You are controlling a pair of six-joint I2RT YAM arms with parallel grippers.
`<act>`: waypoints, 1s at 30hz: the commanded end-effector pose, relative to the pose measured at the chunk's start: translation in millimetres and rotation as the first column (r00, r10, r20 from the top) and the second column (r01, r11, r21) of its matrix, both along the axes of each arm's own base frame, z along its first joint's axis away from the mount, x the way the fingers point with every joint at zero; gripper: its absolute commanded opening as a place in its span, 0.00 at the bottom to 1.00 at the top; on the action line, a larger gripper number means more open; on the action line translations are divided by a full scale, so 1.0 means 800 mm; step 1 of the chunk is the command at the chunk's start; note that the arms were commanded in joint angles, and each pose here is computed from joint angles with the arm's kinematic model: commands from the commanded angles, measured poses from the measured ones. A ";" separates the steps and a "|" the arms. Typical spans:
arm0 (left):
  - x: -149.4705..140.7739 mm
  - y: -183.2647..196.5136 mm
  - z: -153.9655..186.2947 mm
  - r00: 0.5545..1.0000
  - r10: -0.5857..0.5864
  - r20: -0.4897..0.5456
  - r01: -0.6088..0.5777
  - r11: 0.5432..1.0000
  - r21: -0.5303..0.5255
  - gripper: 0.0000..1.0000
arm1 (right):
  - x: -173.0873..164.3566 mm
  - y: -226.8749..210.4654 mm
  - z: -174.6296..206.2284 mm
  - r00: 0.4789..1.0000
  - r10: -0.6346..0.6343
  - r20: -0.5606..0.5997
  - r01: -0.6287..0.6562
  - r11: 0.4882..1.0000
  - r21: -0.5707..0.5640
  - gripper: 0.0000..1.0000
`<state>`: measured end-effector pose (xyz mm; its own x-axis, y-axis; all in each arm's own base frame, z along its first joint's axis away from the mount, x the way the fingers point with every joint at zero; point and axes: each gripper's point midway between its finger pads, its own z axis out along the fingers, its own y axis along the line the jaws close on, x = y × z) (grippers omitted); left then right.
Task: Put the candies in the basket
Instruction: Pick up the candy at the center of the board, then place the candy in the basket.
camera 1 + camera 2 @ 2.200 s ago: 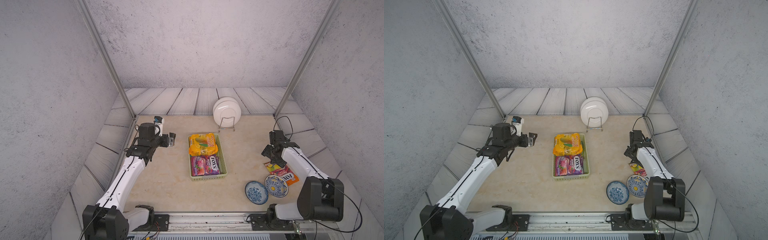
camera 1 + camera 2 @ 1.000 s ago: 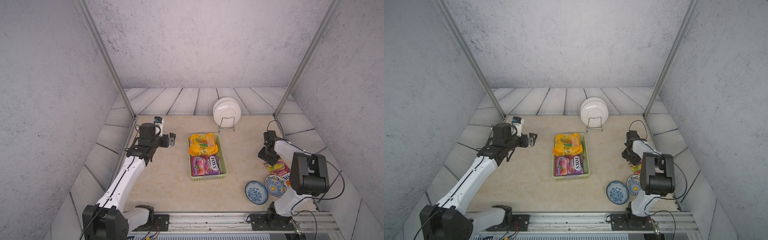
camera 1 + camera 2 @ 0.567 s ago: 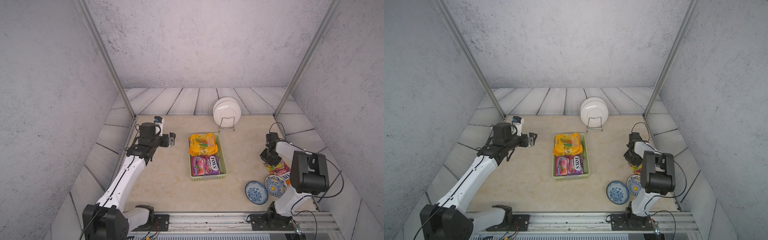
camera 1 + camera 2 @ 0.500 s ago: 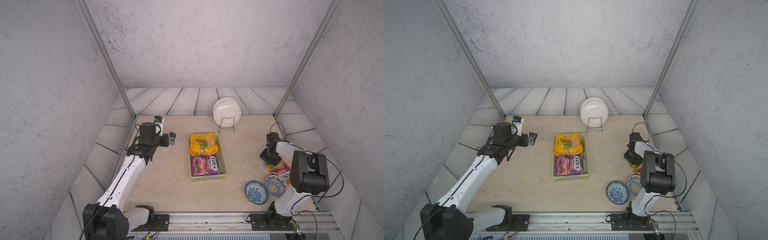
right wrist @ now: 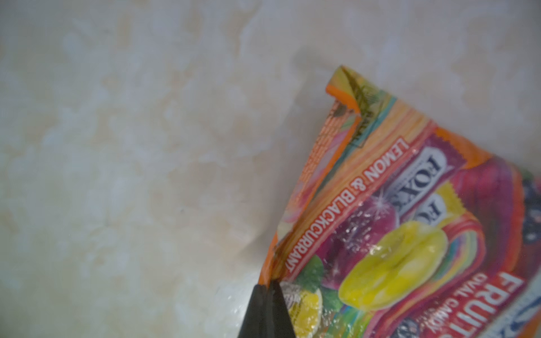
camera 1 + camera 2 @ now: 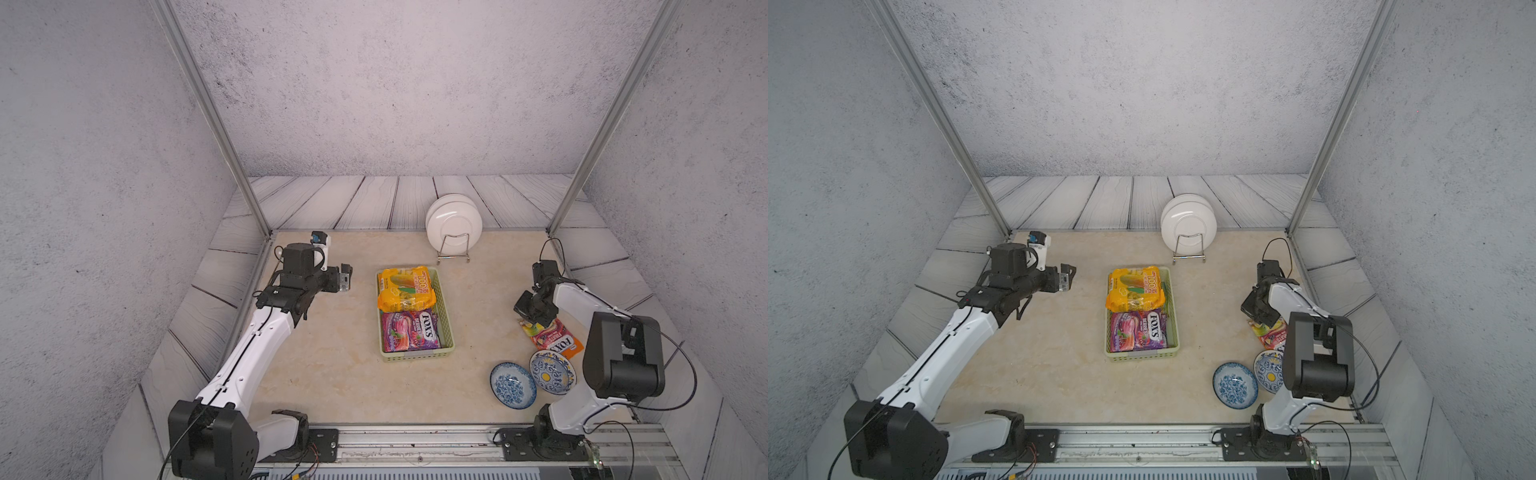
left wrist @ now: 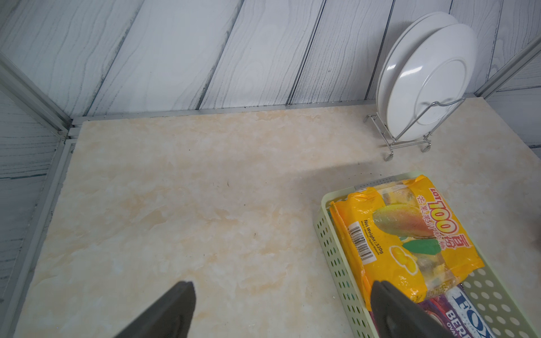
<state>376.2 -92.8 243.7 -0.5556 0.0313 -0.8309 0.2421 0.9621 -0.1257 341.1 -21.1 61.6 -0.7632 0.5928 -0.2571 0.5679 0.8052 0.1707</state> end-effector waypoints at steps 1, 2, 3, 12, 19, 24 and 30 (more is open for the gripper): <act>0.004 0.009 0.011 0.999 0.023 0.027 -0.023 1.000 0.006 1.00 | 0.004 0.032 0.052 0.987 0.115 0.116 -0.120 0.992 0.037 0.00; 0.004 0.009 0.014 0.999 0.026 0.028 -0.026 1.000 0.000 1.00 | 0.003 0.038 0.059 0.983 0.129 0.132 -0.136 0.989 0.049 0.00; 0.003 0.009 0.016 0.999 0.022 0.025 -0.022 1.000 -0.014 1.00 | 0.000 0.046 0.067 0.977 0.152 0.150 -0.162 0.985 0.062 0.00; 0.002 0.020 0.015 0.999 0.039 0.022 -0.038 0.998 -0.043 1.00 | -0.026 0.092 0.148 0.893 0.319 0.316 -0.357 0.931 0.069 0.00; 0.003 0.032 0.015 0.998 0.061 0.029 -0.059 0.997 -0.046 1.00 | -0.051 0.125 0.212 0.755 0.485 0.441 -0.550 0.835 0.023 0.00; 0.006 0.041 0.011 0.996 0.078 0.037 -0.077 0.997 -0.029 1.00 | -0.064 0.166 0.238 0.634 0.607 0.479 -0.685 0.728 -0.016 0.00; 0.005 0.045 0.014 0.996 0.074 0.048 -0.073 0.997 -0.023 1.00 | -0.082 0.216 0.267 0.469 0.720 0.511 -0.809 0.583 -0.078 0.00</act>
<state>381.9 -59.6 248.2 -0.5453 -0.0411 -0.8372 0.1639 0.9743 -0.1545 283.0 134.2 248.9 -0.8088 -0.0260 -0.5875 -0.3135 0.8642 0.3934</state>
